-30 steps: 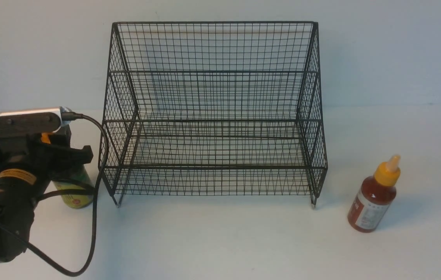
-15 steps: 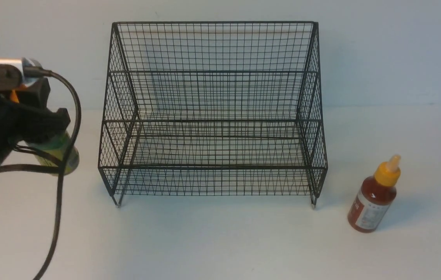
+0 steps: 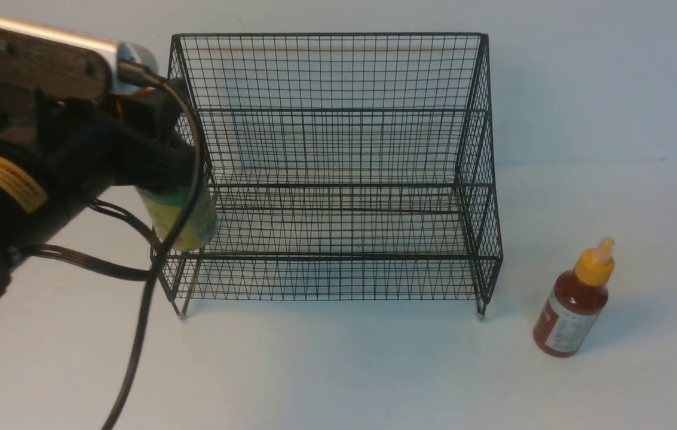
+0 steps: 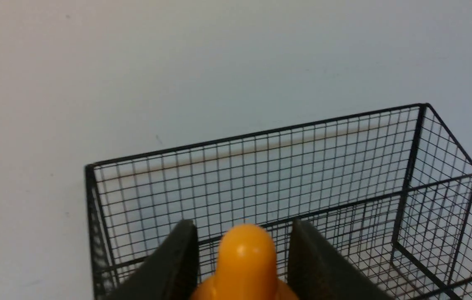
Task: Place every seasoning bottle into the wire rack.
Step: Use the left arm to put the condiment bottle back on the shelf
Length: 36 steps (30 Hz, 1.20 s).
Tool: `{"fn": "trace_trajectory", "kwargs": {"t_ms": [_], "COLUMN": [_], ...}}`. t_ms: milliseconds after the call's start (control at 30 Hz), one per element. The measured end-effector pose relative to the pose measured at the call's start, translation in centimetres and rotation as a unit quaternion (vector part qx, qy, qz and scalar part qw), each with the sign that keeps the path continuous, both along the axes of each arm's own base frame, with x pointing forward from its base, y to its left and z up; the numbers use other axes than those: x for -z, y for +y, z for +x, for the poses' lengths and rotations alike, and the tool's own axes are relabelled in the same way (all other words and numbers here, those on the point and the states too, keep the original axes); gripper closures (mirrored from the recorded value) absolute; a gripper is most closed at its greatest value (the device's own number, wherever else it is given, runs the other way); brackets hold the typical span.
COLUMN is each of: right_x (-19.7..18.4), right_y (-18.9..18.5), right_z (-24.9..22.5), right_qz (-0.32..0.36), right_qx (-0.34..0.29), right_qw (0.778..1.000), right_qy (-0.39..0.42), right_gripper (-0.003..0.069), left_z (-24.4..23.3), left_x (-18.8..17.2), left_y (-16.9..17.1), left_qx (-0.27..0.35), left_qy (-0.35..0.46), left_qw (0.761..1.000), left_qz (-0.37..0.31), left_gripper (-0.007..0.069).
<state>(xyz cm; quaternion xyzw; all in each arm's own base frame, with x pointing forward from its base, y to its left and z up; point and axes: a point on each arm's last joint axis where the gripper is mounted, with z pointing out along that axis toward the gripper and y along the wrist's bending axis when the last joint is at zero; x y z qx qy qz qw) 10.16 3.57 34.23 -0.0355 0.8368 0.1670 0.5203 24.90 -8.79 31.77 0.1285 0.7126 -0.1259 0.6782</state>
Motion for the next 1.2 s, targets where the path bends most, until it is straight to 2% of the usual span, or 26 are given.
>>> {"fn": "trace_trajectory", "kwargs": {"t_ms": [233,933,1033,1133,1167,1200], "right_x": [0.1,0.3,0.0,-1.0,-1.1,-2.0], "right_y": [0.1,0.2,0.3,0.3,0.3,0.2], "right_z": [-0.1,0.2,0.4,0.8,0.8,1.1], "right_qz": [0.006,-0.007,-0.042,-0.054,-0.053,-0.049], "right_qx": [-0.003,-0.012,-0.028,-0.03,-0.029,-0.022], "right_qw": [1.0,1.0,0.999,0.994,0.994,0.989], "right_qy": [0.011,0.013,-0.018,-0.087,-0.092,-0.14], "right_gripper": [0.0673,0.0673,0.0673,0.0673,0.0673,0.0673], "left_z": [3.3,5.3,5.4,5.4,5.4,5.3], "left_x": [3.3,8.5,8.6,8.7,8.8,8.9], "left_y": [-1.4,-2.0,-2.0,-2.0,-2.0,-1.9], "left_qx": [0.009,0.004,0.004,0.001,0.001,-0.004], "left_qy": [0.011,0.116,0.119,0.126,0.127,0.143], "left_qw": [1.0,0.993,0.993,0.992,0.992,0.989], "left_qz": [-0.002,0.027,0.026,0.025,0.026,0.027], "left_gripper": [0.0368,0.0368,0.034,0.0253,0.0248,0.0206]}}
